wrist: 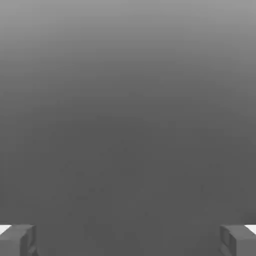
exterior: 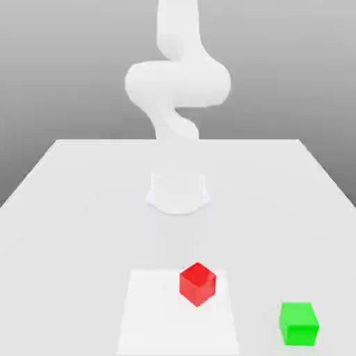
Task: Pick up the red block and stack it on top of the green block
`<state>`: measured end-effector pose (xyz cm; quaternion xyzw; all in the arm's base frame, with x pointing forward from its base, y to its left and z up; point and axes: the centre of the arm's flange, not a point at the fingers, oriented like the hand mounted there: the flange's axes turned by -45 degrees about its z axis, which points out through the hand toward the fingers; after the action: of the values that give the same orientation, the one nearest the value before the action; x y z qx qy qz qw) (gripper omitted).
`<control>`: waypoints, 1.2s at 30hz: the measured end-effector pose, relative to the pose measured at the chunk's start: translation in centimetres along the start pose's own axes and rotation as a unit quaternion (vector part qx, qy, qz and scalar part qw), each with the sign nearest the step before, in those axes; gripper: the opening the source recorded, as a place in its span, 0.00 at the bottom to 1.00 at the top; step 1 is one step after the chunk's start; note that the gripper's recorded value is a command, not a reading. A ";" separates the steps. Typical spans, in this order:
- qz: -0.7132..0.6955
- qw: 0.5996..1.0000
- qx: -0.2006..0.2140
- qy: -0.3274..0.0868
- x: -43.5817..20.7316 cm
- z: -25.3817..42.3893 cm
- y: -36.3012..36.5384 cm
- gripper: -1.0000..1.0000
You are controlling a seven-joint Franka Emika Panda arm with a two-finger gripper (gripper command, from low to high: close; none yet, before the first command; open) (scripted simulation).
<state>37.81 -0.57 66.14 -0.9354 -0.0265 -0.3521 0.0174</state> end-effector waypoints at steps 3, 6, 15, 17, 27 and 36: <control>-0.038 0.997 0.032 -0.055 -2.2 7.8 0.2 0.50; -0.077 0.990 0.057 -0.107 -5.4 14.6 -0.4 0.50; -0.210 0.940 0.103 -0.250 -19.4 29.1 -3.4 0.50; -0.242 0.923 0.107 -0.279 -22.9 31.0 -3.7 0.50; -0.313 0.884 0.107 -0.330 -31.3 35.5 -3.7 0.50; -0.311 0.883 0.109 -0.334 -34.6 38.5 -3.7 0.00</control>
<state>36.91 3.76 14.45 -0.9335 -0.3585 -0.0007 -0.0012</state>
